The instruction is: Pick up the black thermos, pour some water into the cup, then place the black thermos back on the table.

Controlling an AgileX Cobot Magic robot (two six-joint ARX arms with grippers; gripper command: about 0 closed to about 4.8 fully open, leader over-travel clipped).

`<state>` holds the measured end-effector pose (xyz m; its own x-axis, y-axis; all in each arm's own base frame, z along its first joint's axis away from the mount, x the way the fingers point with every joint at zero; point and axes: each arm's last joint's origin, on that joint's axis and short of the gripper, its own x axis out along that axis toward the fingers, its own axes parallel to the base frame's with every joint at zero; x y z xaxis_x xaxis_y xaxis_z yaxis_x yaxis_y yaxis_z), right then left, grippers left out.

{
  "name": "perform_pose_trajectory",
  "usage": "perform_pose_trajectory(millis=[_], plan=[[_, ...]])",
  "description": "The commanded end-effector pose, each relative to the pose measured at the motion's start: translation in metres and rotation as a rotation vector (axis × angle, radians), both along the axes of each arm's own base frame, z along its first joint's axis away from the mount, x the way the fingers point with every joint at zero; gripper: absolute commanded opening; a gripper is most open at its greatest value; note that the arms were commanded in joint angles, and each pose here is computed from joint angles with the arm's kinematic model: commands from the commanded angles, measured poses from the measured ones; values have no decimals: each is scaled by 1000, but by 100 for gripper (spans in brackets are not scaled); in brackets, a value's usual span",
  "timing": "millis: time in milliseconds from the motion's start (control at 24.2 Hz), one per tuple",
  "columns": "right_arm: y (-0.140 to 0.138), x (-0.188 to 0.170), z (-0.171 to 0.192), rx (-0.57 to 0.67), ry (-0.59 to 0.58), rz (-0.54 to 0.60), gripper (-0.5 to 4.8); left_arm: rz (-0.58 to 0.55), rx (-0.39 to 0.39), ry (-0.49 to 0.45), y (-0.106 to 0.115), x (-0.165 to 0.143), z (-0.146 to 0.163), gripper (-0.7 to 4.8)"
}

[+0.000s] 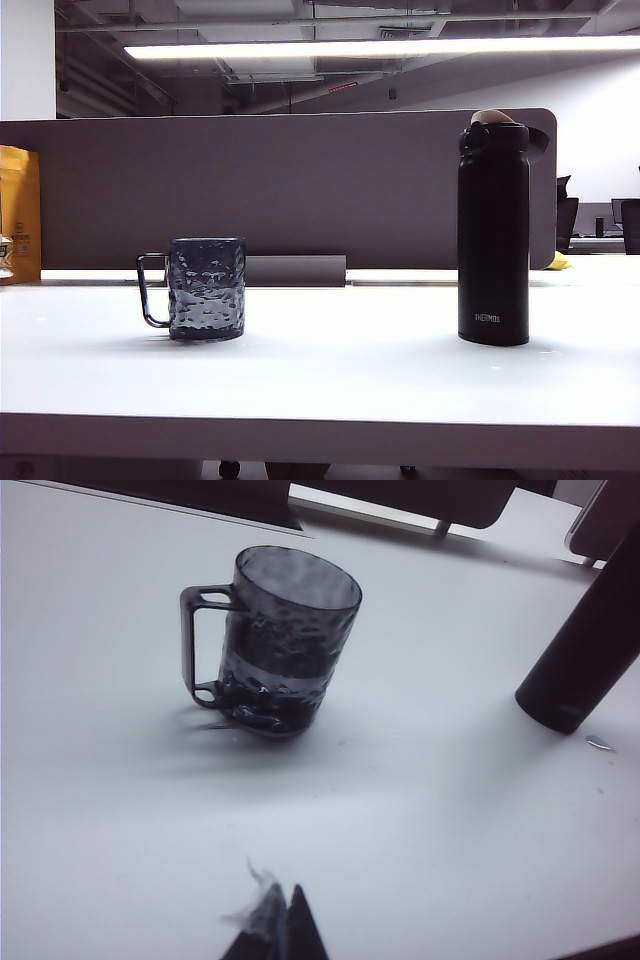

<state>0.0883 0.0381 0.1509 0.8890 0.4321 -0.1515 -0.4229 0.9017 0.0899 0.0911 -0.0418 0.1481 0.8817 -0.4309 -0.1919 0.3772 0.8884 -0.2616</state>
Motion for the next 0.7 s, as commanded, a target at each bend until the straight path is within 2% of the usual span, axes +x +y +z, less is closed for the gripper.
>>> perform_pose_trajectory(millis=[41, 165, 454, 702], plan=[[-3, 1, -1, 4, -3, -28, 0, 20, -7, -21, 2, 0, 2, -1], [-8, 3, -1, 4, -3, -88, 0, 81, -6, -19, 7, 3, 2, -1], [-26, 7, -1, 4, -3, -278, 0, 309, -5, -26, 30, 8, 3, -1], [-37, 8, -1, 0, -4, -399, 0, 488, -15, -95, 47, 6, 8, -1]])
